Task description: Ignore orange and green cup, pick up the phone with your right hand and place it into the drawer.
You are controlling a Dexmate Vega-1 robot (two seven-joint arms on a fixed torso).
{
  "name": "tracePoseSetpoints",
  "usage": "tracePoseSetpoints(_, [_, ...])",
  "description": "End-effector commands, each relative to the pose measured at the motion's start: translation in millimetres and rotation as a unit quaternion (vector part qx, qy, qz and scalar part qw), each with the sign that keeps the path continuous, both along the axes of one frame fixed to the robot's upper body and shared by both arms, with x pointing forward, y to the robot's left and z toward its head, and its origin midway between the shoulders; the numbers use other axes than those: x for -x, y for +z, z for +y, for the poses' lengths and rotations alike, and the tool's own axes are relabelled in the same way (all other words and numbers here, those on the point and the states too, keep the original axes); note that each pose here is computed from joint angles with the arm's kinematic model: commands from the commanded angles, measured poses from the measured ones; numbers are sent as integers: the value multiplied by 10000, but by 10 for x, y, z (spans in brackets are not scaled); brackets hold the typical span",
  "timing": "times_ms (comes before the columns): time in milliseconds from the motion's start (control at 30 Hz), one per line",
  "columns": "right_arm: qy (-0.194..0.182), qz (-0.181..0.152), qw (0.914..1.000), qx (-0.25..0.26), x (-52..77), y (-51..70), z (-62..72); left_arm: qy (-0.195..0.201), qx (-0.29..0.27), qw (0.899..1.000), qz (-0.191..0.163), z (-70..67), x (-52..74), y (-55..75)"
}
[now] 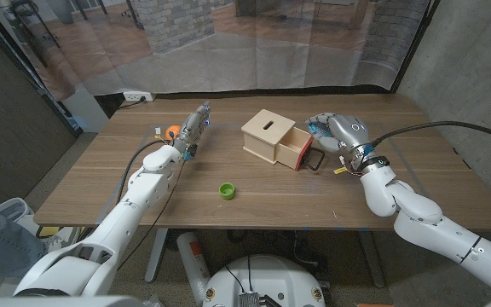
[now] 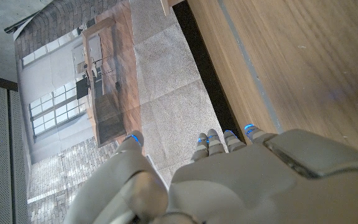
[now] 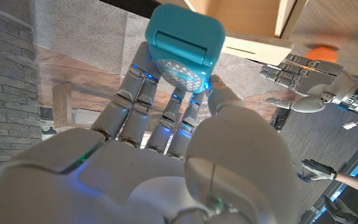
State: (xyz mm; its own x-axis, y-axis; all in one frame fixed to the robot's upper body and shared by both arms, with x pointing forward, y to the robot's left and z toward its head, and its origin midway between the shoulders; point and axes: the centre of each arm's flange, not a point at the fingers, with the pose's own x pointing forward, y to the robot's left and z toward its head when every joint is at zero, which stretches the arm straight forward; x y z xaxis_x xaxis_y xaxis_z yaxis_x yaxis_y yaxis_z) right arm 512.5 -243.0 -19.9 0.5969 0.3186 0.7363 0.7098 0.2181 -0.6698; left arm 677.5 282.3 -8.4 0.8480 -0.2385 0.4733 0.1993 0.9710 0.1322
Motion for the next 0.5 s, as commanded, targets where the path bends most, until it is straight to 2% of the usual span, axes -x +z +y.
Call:
tracePoseSetpoints(33, [112, 1, 9998, 179, -61, 132, 123, -29, -35, 10000, -35, 0, -14, 49])
tracePoseSetpoints(500, [158, 140, 9992, 334, -135, 248, 263, 0, -21, 10000, -8, 37, -5, 26])
